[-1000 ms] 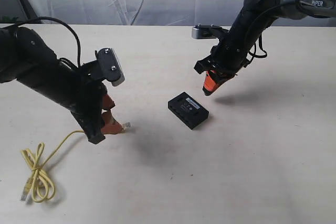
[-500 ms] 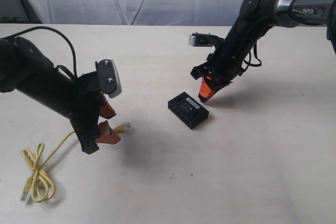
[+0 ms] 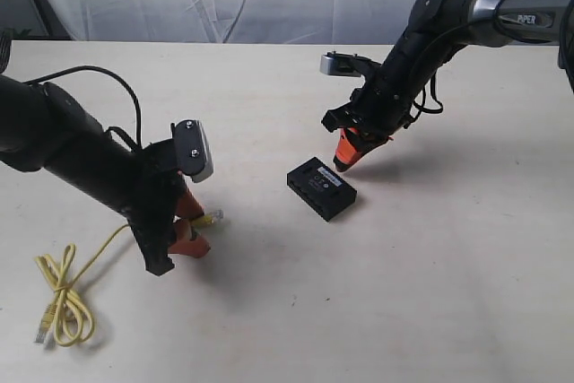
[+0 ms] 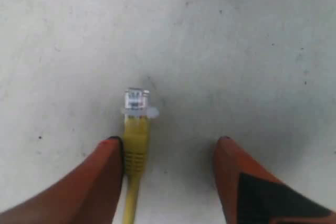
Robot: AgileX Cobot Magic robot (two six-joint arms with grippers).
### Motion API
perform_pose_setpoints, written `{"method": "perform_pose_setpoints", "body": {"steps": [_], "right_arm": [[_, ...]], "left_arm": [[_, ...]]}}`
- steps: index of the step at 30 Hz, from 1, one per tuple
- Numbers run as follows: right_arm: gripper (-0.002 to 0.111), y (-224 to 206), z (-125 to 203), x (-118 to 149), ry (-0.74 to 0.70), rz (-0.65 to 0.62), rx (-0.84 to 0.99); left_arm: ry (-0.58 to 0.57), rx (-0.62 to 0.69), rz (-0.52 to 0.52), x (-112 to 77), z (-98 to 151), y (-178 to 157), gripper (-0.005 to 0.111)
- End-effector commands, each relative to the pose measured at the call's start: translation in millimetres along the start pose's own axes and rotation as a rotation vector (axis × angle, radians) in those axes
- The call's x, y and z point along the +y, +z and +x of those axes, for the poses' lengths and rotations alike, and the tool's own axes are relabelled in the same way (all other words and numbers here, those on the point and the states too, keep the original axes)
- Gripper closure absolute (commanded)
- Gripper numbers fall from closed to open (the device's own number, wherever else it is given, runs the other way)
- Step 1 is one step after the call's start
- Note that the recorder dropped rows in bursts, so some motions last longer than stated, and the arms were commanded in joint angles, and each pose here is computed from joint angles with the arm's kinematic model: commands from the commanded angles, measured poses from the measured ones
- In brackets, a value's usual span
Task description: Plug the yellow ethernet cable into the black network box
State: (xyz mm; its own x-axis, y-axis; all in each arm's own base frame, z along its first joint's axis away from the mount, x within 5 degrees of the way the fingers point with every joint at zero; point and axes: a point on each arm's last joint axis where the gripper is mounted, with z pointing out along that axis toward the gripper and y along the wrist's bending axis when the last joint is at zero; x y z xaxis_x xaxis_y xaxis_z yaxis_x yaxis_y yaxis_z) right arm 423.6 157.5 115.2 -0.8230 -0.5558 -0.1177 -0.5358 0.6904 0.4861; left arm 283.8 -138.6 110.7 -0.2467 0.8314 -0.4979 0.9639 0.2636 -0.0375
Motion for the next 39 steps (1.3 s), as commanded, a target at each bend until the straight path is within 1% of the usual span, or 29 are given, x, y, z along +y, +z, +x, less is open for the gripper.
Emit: {"method": "perform_pose_setpoints", "body": {"steps": [1, 3, 5, 7, 8, 11, 12, 17, 21, 22, 23, 25, 27, 28, 30, 32, 34, 36, 39], "right_arm": [[0.109, -2.9, -2.4, -0.5, -0.009, 0.000, -0.024], [0.109, -2.9, -2.4, -0.5, -0.009, 0.000, -0.024], [0.109, -2.9, -2.2, -0.4, -0.011, -0.001, -0.022], [0.109, -2.9, -2.2, -0.4, -0.011, -0.001, -0.022], [0.109, -2.9, -2.2, -0.4, -0.011, -0.001, -0.022], [0.109, -2.8, -2.1, -0.3, -0.011, -0.002, -0.021], [0.109, -2.8, -1.9, -0.2, -0.011, -0.004, -0.019], [0.109, -2.5, -1.6, 0.7, -0.007, -0.015, -0.017], [0.109, -2.5, -1.2, 1.0, -0.007, -0.018, -0.013], [0.109, -2.5, -1.1, 1.0, -0.007, -0.019, -0.012], [0.109, -2.5, -1.1, 1.0, -0.007, -0.019, -0.012], [0.109, -2.5, -1.1, 1.0, -0.007, -0.019, -0.012], [0.109, -2.5, -1.1, 1.0, 0.008, -0.019, -0.012], [0.109, -2.5, -1.1, 1.0, 0.017, -0.019, -0.012], [0.109, -2.5, -1.0, 0.9, 0.036, -0.017, -0.010], [0.109, -2.4, -0.1, -0.4, 0.046, -0.003, -0.001], [0.109, -2.5, 2.0, -1.6, 0.038, 0.011, 0.021], [0.109, -0.1, 4.6, -1.9, 0.044, 0.005, 0.034], [0.109, 3.3, 5.4, -4.3, 0.036, 0.008, 0.045]], "left_arm": [[-0.004, -0.007, -0.030, 2.8, 1.0, 4.0, 0.062], [-0.012, -0.019, -0.055, 5.2, 0.1, 4.4, 0.064], [0.010, -0.020, -0.058, 5.4, -0.1, 4.3, 0.066], [0.028, -0.018, -0.063, 5.8, 0.0, 4.3, 0.072], [0.028, -0.015, -0.072, 6.7, 0.3, 4.2, 0.079], [0.013, -0.016, -0.100, 9.2, 0.3, 4.0, 0.102], [0.013, -0.016, -0.099, 9.2, 0.3, 4.0, 0.106], [-0.057, -0.053, -0.110, 10.3, -2.7, 3.8, 0.106], [-0.137, -0.142, -0.077, 13.3, -16.9, 0.0, 0.106], [-0.171, -0.172, -0.071, 16.4, -25.2, -2.7, 0.106], [-0.181, -0.174, -0.069, 17.0, -28.5, -3.1, 0.106], [-0.174, -0.171, -0.053, 12.5, -38.5, -1.0, 0.106], [-0.217, -0.150, -0.056, 10.2, -48.2, 4.6, 0.106], [-0.242, -0.119, -0.037, 9.2, -53.4, 9.8, 0.106], [-0.245, -0.082, -0.032, 9.2, -61.2, 13.4, 0.106], [-0.240, -0.084, -0.034, 8.4, -68.7, 13.8, 0.106], [-0.223, -0.087, -0.024, 3.6, -75.0, 16.4, 0.106], [-0.212, -0.084, -0.012, 1.7, -79.1, 23.0, 0.106], [-0.222, -0.060, 0.014, 1.2, -78.0, 34.8, 0.106]]}}
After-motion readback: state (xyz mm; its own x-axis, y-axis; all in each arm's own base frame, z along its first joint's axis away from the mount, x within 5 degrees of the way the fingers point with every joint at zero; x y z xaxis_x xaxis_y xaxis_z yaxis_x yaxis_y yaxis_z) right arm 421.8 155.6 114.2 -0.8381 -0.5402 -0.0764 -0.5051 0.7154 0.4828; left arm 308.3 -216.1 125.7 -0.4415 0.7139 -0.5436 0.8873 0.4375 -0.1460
